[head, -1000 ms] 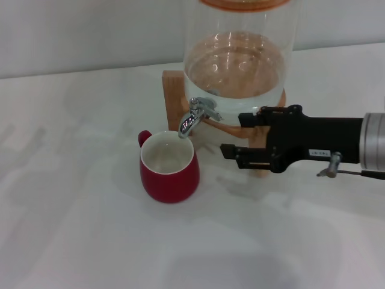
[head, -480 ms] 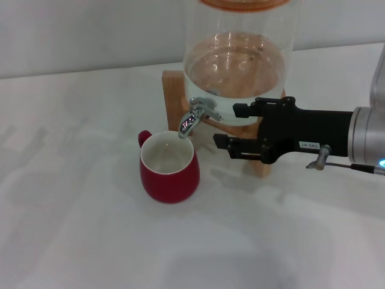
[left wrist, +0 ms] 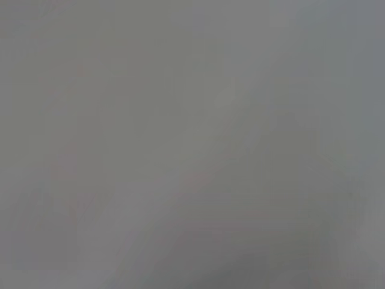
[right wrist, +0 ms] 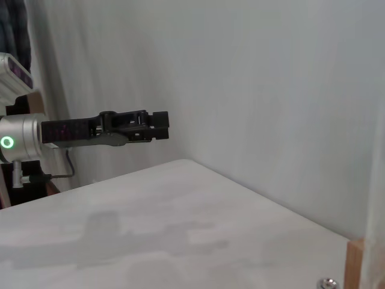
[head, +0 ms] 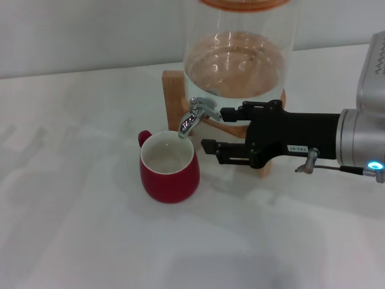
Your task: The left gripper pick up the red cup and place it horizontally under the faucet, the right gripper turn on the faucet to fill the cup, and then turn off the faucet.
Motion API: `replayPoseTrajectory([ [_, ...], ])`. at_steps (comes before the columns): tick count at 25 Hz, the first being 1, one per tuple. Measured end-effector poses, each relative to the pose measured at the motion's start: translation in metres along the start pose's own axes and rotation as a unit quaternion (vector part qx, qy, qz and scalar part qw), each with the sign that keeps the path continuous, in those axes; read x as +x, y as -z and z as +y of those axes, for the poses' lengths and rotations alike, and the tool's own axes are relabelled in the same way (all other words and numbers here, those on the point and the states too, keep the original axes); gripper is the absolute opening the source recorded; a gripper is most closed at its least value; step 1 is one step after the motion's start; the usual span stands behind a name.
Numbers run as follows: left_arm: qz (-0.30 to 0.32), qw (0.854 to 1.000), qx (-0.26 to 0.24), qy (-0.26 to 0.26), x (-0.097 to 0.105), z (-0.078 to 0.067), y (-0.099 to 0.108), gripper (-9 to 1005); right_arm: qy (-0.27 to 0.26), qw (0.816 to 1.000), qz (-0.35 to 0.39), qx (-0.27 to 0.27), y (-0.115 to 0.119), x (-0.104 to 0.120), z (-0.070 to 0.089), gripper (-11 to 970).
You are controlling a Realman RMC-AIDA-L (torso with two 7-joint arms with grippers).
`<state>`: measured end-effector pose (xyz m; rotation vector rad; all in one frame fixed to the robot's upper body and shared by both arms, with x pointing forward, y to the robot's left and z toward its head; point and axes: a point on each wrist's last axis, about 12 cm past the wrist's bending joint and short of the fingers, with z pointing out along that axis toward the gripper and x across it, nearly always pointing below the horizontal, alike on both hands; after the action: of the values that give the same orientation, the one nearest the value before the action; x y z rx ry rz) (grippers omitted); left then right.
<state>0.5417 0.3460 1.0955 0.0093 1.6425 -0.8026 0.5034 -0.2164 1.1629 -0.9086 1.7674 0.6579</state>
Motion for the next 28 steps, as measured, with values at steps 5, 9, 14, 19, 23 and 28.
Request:
replayPoseTrajectory([
  [5,0.001,1.0,-0.001,0.001,0.001,0.0,0.001,868,0.001,1.0,0.002,-0.008,-0.005,0.0,0.002,719],
  [9,0.001,1.0,-0.003,0.003,0.002,0.001,0.002,868,0.002,1.0,0.003,-0.014,-0.007,0.0,0.004,719],
  [14,0.002,1.0,-0.003,0.003,0.003,0.001,0.002,868,0.006,1.0,0.006,-0.025,-0.008,-0.001,0.007,719],
  [19,0.001,1.0,-0.003,0.005,0.003,0.0,0.002,868,0.009,0.999,0.008,-0.033,-0.008,-0.001,0.009,719],
  [23,0.001,1.0,-0.003,0.008,0.003,0.0,0.002,867,0.01,0.999,0.009,-0.036,-0.008,-0.001,0.01,719],
  [28,0.002,1.0,-0.006,0.009,0.004,0.001,0.005,867,0.011,0.999,0.01,-0.041,-0.008,-0.001,0.011,719],
])
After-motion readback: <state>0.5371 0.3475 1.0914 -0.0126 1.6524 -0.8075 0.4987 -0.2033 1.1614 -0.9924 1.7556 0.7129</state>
